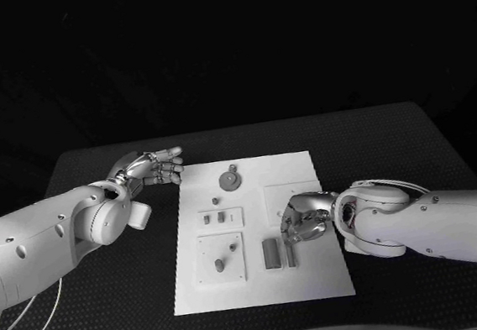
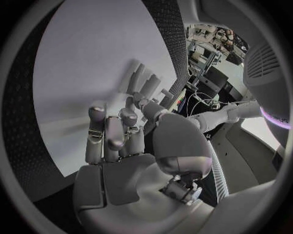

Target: Assemble the parts on the task board

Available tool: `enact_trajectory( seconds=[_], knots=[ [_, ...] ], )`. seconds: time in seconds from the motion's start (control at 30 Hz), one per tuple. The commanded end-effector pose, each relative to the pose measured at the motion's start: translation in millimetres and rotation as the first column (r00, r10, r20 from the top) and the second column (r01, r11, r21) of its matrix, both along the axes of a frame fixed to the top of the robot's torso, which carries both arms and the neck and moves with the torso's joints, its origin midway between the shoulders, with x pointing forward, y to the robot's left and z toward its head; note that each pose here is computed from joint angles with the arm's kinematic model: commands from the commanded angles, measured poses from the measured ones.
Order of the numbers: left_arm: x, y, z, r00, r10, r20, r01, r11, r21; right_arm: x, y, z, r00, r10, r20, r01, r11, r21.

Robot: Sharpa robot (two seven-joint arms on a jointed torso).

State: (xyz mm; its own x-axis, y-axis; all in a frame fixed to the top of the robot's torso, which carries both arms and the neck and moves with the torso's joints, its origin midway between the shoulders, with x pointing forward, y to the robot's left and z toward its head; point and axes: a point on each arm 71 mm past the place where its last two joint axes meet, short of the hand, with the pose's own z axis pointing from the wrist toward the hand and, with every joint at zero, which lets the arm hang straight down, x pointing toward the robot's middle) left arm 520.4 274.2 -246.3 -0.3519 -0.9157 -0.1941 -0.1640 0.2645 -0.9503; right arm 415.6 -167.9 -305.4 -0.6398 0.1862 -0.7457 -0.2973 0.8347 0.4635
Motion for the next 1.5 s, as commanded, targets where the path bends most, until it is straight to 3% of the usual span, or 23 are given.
enact_trajectory(
  seconds=[0.03, 0.83, 1.5],
  knots=[
    [-0.3, -2.8, 0.9, 1.000, -0.019, 0.003, 0.019, 1.000, -0.007, -2.0, 0.4, -2.1, 1.000, 0.030, -0.008, -0.031, 0.999, -0.021],
    [-0.4, -2.5, 0.9, 1.000, -0.020, 0.003, 0.020, 1.000, -0.006, -3.3, -0.8, -6.5, 0.996, 0.085, 0.014, -0.084, 0.996, -0.034],
    [-0.3, -3.6, 0.7, 1.000, -0.025, 0.002, 0.025, 1.000, -0.008, -3.6, 2.1, -9.1, 0.990, 0.117, 0.076, -0.111, 0.991, -0.073]
  ],
)
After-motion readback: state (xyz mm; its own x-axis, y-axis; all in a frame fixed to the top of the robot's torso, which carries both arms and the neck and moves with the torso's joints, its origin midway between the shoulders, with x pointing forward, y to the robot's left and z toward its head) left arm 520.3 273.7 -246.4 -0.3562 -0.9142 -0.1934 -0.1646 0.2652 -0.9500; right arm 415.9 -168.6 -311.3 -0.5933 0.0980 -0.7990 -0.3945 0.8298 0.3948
